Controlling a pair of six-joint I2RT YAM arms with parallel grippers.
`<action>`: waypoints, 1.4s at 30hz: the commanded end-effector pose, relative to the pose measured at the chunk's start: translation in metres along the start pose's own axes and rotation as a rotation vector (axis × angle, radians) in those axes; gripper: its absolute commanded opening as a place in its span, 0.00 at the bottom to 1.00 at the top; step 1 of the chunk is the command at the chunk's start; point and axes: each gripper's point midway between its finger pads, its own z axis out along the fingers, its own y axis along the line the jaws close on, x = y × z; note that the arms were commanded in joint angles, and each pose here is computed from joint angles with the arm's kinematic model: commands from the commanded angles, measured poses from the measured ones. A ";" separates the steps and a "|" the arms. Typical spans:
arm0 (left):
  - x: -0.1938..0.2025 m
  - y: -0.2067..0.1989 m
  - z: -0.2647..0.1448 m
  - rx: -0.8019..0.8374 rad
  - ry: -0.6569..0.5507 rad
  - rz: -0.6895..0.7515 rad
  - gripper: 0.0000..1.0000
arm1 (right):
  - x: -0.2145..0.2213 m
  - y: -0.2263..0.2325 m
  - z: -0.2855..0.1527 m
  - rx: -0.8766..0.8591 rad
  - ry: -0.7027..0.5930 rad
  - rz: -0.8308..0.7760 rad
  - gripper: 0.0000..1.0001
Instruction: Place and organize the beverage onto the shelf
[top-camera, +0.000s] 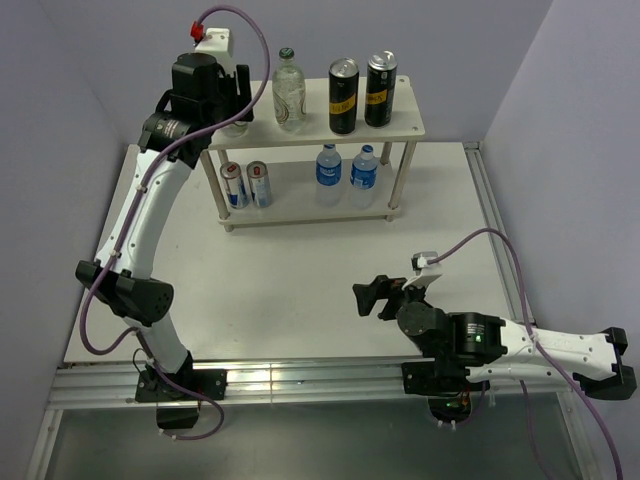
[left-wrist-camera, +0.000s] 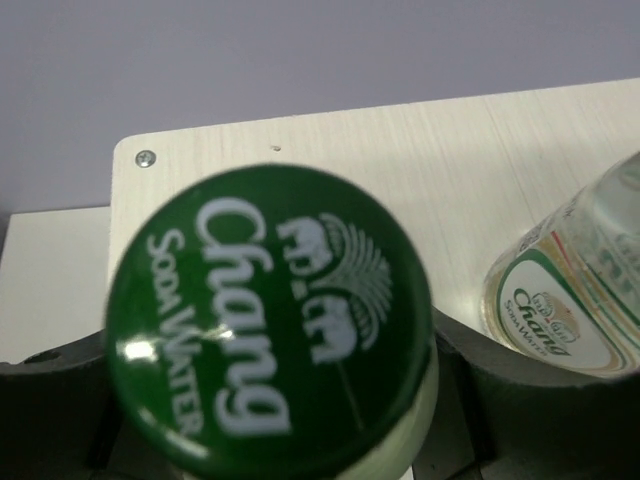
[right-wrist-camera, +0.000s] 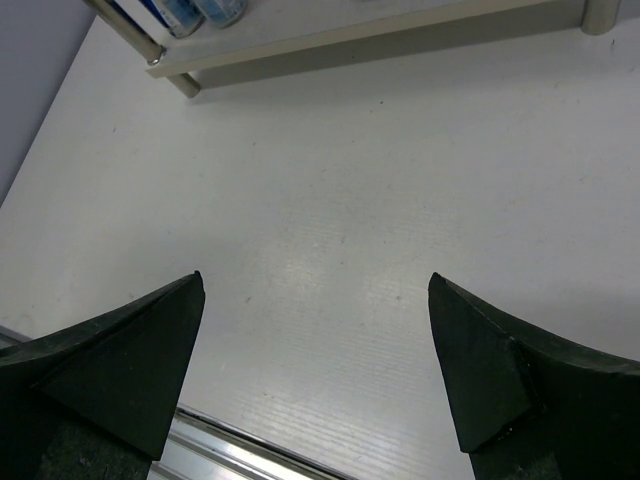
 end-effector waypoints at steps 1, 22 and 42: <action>-0.083 -0.009 -0.040 0.095 -0.280 -0.107 0.00 | 0.000 -0.002 0.002 0.016 -0.025 0.027 1.00; -0.044 -0.029 -0.012 0.158 -0.198 -0.052 0.58 | 0.010 -0.015 0.003 0.043 -0.024 0.039 1.00; -0.037 -0.034 -0.029 0.157 -0.184 -0.041 0.99 | 0.011 -0.017 0.003 0.051 -0.024 0.034 1.00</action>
